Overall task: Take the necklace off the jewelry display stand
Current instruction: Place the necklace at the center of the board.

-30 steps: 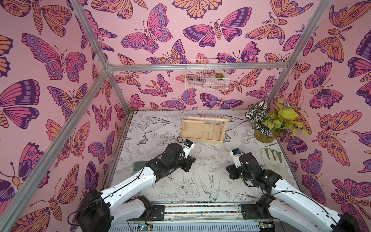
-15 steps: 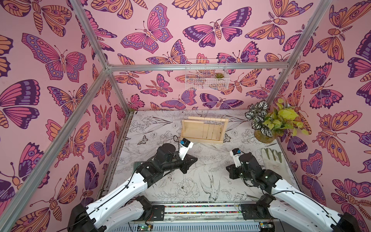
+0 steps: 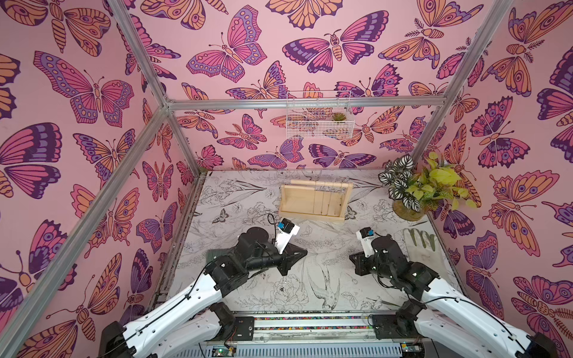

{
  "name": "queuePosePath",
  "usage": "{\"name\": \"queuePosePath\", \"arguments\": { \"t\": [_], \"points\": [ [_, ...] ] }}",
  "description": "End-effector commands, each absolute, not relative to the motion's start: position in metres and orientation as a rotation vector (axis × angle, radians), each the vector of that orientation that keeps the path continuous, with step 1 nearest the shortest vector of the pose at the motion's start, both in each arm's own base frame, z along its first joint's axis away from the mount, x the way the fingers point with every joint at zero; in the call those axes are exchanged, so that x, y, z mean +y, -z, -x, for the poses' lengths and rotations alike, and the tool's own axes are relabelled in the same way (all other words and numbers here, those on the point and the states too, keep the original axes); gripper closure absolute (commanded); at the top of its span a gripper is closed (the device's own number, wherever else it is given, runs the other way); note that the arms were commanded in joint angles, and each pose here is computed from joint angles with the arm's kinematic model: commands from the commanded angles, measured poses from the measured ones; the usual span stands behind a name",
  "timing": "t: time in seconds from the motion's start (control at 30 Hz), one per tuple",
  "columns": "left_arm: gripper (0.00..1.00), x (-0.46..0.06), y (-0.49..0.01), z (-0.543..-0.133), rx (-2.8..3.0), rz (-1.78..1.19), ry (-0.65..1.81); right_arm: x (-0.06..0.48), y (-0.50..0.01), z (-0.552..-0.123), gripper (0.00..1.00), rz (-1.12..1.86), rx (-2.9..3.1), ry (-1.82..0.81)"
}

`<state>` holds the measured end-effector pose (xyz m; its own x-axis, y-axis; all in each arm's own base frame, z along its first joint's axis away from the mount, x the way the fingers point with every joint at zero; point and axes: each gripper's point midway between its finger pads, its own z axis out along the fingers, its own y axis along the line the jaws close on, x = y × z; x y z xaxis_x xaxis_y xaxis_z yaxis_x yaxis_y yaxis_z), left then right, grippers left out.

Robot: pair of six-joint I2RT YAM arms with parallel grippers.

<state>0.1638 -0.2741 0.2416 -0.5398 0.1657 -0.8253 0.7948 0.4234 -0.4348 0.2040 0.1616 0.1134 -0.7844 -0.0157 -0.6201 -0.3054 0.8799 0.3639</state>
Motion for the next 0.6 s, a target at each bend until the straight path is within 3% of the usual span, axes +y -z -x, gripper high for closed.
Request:
{"name": "queuePosePath", "arguments": {
  "t": [0.0,0.57],
  "points": [
    [1.0,-0.274,-0.232,-0.151,1.999,-0.821,1.152,0.159,-0.124,-0.207,1.0,0.244,2.393,-0.574],
    [1.0,-0.276,-0.219,-0.145,2.038,-0.816,1.135,0.159,-0.115,-0.209,1.0,0.252,2.402,-0.558]
  ]
}}
